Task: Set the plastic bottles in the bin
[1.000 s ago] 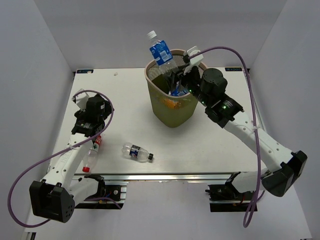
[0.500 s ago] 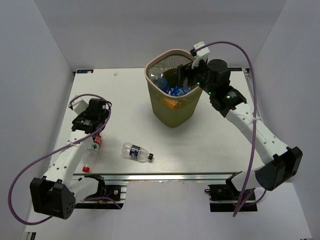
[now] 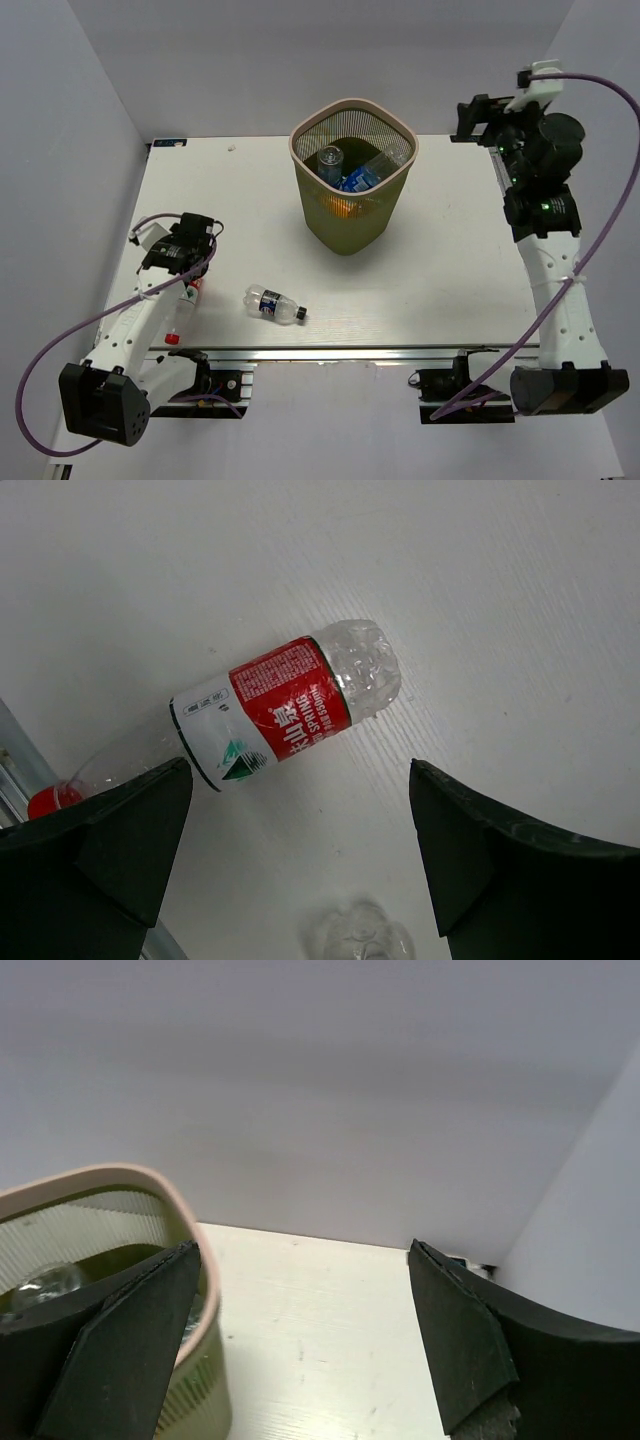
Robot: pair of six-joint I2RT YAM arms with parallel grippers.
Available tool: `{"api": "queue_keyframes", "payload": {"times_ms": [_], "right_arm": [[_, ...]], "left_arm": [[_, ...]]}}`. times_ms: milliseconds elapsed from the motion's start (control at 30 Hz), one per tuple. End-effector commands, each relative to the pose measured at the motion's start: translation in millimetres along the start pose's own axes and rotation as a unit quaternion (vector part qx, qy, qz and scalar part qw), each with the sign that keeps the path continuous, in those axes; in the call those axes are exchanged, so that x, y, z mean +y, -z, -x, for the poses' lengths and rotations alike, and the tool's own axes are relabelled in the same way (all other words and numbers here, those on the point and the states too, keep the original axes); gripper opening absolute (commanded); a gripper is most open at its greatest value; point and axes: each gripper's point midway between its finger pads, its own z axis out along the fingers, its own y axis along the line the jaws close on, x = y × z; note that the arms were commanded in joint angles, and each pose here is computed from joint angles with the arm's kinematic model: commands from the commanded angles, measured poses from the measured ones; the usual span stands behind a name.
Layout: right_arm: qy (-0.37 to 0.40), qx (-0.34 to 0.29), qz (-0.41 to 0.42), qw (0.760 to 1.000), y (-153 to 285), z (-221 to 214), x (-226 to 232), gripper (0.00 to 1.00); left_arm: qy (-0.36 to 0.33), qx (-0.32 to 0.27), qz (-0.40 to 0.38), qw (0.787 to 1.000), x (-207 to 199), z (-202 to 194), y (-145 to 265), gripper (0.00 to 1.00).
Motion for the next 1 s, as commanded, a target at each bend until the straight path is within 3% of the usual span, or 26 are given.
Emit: {"api": "queue_keyframes", "payload": {"times_ms": [0,67,233,333,467,700,867,967], "right_arm": [[-0.006,-0.011,-0.027,1.000,9.9,-2.6,-23.9,0.89],[-0.007,-0.001,-0.050,0.999,9.4,-18.5,-43.4,0.89],[-0.045,0.034,-0.059,0.997,3.7,-53.4,-80.2,0.89],[-0.064,0.013,-0.064,0.996,4.8,-60.2,-92.3,0.89],[-0.067,0.016,-0.083,0.994,9.7,-67.4,-101.9,0.89],[-0.065,0.020,-0.097,0.993,16.2,-78.5,-106.1,0.89],[-0.056,0.027,-0.099,0.993,19.9,-82.7,-107.1,0.89],[-0.052,0.031,-0.097,0.993,21.8,-85.5,-105.6,0.89]], "left_arm": [[0.028,0.012,0.037,0.999,20.5,-10.5,-3.3,0.98],[0.043,0.025,0.041,0.998,22.1,-17.0,-4.9,0.98],[0.075,-0.007,0.042,0.996,18.2,7.7,3.2,0.98],[0.061,0.010,0.011,0.998,2.5,4.8,2.3,0.98],[0.084,0.039,0.041,0.995,5.5,-0.5,-2.7,0.98],[0.319,0.036,0.099,0.942,29.1,-15.1,-3.6,0.98],[0.408,0.023,0.091,0.908,32.7,-15.9,-6.9,0.98],[0.418,0.018,0.100,0.903,34.7,-18.4,-10.9,0.98]]}}
